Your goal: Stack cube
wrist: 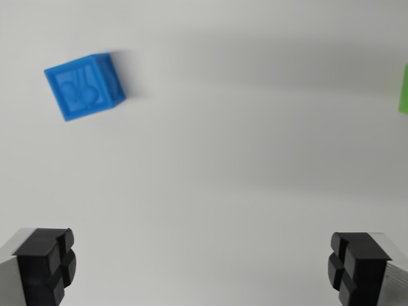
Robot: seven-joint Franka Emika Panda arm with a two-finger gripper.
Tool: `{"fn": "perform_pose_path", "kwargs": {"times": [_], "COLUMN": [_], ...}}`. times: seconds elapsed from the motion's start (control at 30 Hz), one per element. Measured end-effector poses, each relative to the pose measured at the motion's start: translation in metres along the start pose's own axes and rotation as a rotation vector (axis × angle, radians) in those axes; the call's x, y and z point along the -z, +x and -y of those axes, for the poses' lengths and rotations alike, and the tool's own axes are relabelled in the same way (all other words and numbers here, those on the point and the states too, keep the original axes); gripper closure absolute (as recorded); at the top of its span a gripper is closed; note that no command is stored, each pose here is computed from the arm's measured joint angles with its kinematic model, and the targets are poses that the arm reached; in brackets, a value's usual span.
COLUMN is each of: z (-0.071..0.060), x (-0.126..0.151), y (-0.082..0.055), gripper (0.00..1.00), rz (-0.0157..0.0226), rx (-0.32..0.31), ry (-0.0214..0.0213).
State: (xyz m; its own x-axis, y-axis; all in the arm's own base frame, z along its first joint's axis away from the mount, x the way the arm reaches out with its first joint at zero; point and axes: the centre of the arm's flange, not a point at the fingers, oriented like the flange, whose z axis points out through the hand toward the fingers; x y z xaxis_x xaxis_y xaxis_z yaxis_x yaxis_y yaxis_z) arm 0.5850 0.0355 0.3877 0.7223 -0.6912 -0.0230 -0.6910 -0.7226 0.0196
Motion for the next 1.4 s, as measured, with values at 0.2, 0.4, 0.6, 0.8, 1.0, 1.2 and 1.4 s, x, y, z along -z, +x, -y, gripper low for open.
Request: {"fn": "perform_pose_path", "kwargs": {"times": [0.2,0.4,0.6,0.8,1.0,1.2,1.4], "z": [0.009,0.019,0.030,0.042,0.055,0.067,0.080], "x": [-0.013,-0.027,-0.042,-0.059,-0.078,-0.097,-0.116], "y": [-0.007,-0.014,-0.021,-0.029,-0.039,-0.049,-0.058], "gripper": [0.00,0.00,0.00,0.00,0.00,0.00,0.00], "rz": [-0.0019,-0.0033,-0.0055,-0.0074,-0.0102,-0.0127,-0.0146], "rx": [0.031,0.064,0.102,0.142,0.188,0.233,0.279], "ry": [0.0014,0.0024,0.0043,0.0060,0.0071,0.0080,0.0095]}}
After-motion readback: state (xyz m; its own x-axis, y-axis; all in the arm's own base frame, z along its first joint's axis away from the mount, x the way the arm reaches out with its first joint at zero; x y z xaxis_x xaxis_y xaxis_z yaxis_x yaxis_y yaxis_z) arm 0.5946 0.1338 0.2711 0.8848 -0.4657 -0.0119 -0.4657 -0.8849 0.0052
